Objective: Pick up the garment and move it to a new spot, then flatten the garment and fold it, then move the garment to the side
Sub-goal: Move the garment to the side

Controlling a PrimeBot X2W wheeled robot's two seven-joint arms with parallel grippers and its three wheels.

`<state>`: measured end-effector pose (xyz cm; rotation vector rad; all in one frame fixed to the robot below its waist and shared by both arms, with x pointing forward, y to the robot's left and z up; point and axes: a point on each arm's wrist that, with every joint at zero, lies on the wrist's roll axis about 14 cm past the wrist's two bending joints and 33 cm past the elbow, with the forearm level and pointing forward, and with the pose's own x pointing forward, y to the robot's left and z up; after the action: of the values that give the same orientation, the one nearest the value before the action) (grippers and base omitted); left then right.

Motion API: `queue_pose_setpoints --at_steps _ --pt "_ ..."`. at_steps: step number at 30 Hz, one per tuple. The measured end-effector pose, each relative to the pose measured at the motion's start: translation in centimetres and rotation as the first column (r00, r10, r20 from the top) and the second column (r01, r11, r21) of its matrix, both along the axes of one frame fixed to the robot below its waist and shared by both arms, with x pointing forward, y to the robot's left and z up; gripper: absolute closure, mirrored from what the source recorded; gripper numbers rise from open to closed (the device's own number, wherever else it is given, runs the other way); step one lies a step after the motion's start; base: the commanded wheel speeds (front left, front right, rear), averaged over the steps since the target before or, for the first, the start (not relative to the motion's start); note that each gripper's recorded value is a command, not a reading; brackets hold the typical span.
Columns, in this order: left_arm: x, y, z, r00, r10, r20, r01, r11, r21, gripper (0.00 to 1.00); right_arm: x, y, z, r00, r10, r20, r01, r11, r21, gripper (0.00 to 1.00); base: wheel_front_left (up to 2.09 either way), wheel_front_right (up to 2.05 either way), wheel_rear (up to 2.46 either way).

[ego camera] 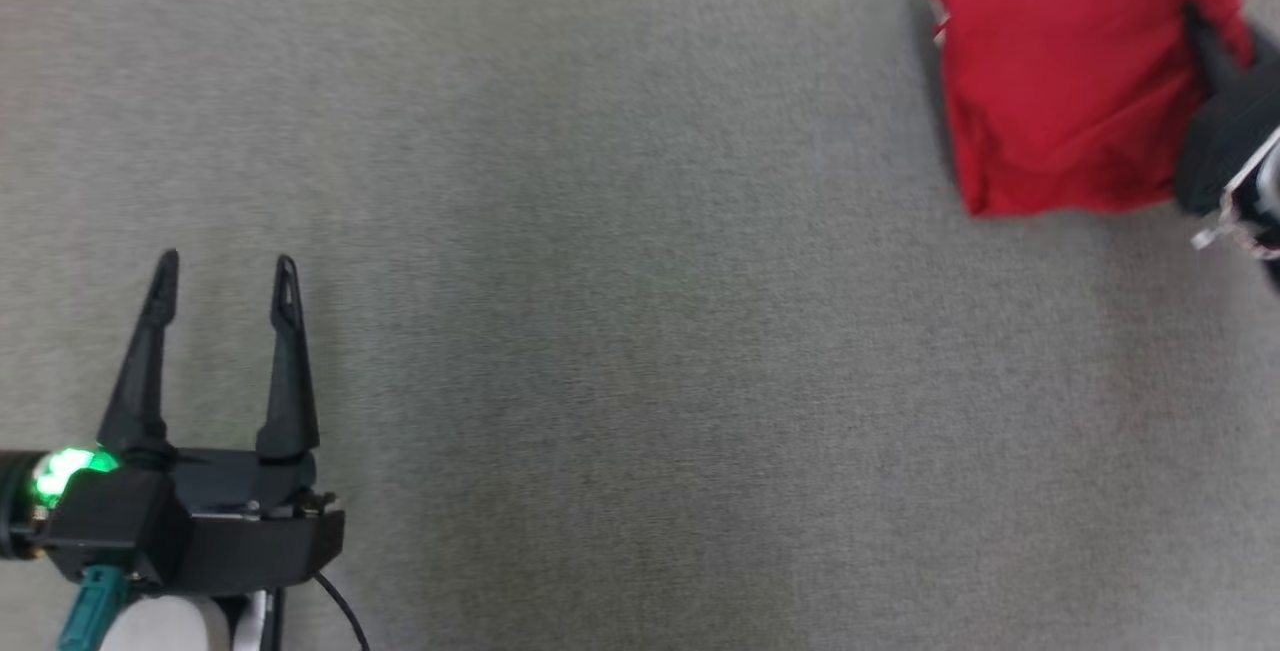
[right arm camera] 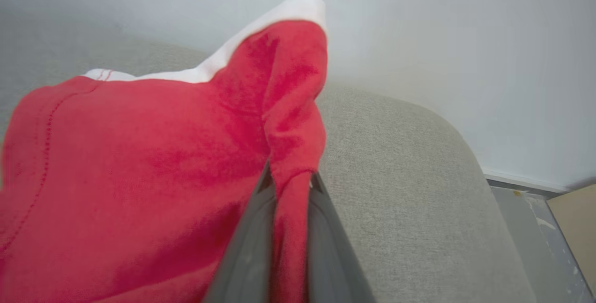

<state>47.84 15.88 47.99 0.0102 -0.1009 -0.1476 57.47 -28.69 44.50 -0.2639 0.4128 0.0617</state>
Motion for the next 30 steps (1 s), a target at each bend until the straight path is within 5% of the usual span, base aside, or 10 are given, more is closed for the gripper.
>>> queue_pose_setpoints --at_steps 11,30 --pt "4.0 -3.9 -2.3 0.989 -0.147 0.004 0.146 0.988 0.055 0.0 0.2 -10.0 1.6 0.988 -0.154 -0.004 0.151 0.975 -0.164 1.0 0.0 0.0 0.0" --pt "5.6 -5.7 -4.7 0.98 -0.195 -0.025 0.196 0.979 0.048 0.0 1.1 -15.6 3.9 0.972 -0.233 0.038 0.233 0.922 -0.31 1.0 0.0 0.0 0.0"
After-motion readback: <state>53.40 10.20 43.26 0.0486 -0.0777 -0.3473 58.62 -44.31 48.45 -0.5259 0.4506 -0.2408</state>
